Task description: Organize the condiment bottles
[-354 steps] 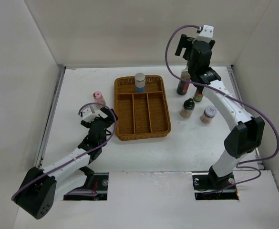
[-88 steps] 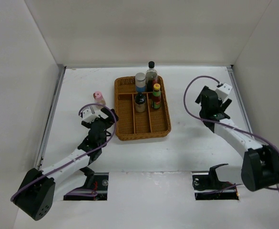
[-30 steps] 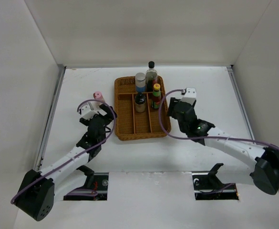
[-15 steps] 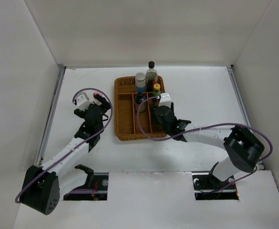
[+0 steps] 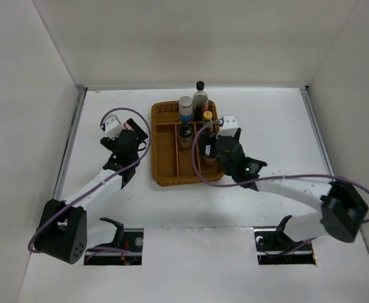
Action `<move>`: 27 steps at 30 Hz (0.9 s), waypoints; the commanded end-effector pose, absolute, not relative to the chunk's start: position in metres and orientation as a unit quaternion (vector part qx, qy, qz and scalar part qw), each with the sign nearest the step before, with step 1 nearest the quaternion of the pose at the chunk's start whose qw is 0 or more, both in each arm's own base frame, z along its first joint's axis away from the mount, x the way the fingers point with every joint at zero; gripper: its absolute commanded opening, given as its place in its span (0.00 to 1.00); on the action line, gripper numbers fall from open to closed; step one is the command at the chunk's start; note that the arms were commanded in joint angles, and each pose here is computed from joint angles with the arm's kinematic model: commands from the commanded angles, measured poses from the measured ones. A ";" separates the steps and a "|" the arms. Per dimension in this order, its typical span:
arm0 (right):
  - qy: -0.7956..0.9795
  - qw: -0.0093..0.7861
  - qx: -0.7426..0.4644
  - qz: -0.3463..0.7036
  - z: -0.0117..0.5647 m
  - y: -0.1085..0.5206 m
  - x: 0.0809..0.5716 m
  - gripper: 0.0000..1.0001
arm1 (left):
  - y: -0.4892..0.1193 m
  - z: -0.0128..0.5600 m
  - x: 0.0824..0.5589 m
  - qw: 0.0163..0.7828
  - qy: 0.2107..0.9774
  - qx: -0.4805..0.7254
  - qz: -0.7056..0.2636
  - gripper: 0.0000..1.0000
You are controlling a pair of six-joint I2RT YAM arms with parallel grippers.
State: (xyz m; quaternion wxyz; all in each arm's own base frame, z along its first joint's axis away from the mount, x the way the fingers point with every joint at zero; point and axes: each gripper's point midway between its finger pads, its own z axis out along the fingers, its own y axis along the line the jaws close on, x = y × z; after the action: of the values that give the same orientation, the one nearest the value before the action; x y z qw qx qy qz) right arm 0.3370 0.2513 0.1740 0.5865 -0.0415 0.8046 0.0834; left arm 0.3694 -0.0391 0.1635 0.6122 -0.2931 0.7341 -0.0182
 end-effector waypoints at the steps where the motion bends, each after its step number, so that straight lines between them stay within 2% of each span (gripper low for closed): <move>1: 0.754 0.644 0.005 0.132 0.240 0.235 0.324 1.00 | -0.035 0.190 0.387 0.633 0.715 -0.297 -0.018 0.85; 8: 0.722 0.667 0.060 0.174 0.249 0.193 0.304 1.00 | -0.018 0.188 0.421 0.623 0.721 -0.302 0.018 0.70; 18: 0.725 0.651 0.076 0.210 0.233 0.194 0.303 1.00 | -0.026 0.156 0.464 0.578 0.769 -0.267 0.050 0.64; 27: 0.728 0.648 0.073 0.211 0.231 0.194 0.303 1.00 | -0.019 0.136 0.465 0.559 0.780 -0.271 0.078 0.56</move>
State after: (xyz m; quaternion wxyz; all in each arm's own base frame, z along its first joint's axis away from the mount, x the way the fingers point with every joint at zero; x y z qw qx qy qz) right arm 0.3002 0.1918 0.2160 0.6374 0.0596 0.7450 0.1875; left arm 0.4551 -0.0244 0.1159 0.5404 -0.2631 0.7955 0.0775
